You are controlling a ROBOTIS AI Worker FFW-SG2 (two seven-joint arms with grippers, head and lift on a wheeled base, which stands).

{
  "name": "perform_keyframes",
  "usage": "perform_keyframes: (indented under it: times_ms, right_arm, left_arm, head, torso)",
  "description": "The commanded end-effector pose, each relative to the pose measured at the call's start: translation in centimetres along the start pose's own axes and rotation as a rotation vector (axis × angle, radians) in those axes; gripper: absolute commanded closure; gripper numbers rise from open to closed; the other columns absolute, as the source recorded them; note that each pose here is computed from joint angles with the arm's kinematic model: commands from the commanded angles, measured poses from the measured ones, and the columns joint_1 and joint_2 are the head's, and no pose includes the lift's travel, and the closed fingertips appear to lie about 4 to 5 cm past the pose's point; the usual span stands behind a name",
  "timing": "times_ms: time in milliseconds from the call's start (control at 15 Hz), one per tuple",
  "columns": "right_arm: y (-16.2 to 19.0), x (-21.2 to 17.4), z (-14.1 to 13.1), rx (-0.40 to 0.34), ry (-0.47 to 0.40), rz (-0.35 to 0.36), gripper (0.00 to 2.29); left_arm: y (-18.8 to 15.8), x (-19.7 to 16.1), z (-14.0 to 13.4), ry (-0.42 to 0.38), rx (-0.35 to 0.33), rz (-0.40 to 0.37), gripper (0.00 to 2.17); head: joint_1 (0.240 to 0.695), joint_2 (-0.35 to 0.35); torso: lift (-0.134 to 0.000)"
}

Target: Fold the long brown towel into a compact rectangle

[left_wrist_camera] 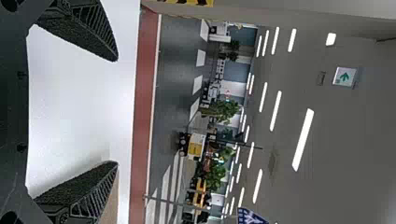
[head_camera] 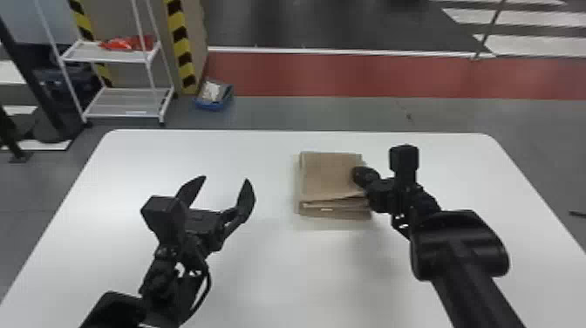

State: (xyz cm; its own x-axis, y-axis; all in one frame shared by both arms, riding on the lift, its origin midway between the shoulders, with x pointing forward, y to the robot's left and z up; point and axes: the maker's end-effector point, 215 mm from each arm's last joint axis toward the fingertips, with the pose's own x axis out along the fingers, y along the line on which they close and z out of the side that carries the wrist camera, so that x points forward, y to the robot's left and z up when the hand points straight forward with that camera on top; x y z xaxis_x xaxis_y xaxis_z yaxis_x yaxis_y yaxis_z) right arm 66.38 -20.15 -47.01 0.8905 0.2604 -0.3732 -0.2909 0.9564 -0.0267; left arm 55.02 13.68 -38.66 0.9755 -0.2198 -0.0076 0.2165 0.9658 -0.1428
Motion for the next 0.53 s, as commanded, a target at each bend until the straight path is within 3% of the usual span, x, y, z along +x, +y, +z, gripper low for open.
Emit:
perform_keyframes:
  times_ms: [0,133,267,467]
  right_arm:
    - [-0.3,0.3,-0.8,-0.016,0.025,-0.002,2.2]
    - [-0.7,0.2,-1.6,-0.02,0.034,-0.005,2.2]
    - [-0.9,-0.7,-0.8,-0.011,-0.031,-0.005,2.2]
    - [0.2,-4.0,4.1,0.011,-0.178,0.025,2.2]
  left_arm:
    - [-0.2,0.0,-0.1,0.001,0.0,-0.003,0.08]
    - [0.0,0.2,0.1,-0.002,0.003,-0.003,0.08]
    - [0.0,0.1,0.2,-0.004,0.0,-0.002,0.08]
    - [0.0,0.0,0.3,-0.008,-0.001,-0.002,0.08]
  head:
    - [0.695,-0.055]
    - [0.695,-0.061]
    - [0.695,-0.064]
    - [0.695,-0.066]
  torso:
    - [-0.095]
    - [-0.095]
    - [-0.095]
    - [-0.095]
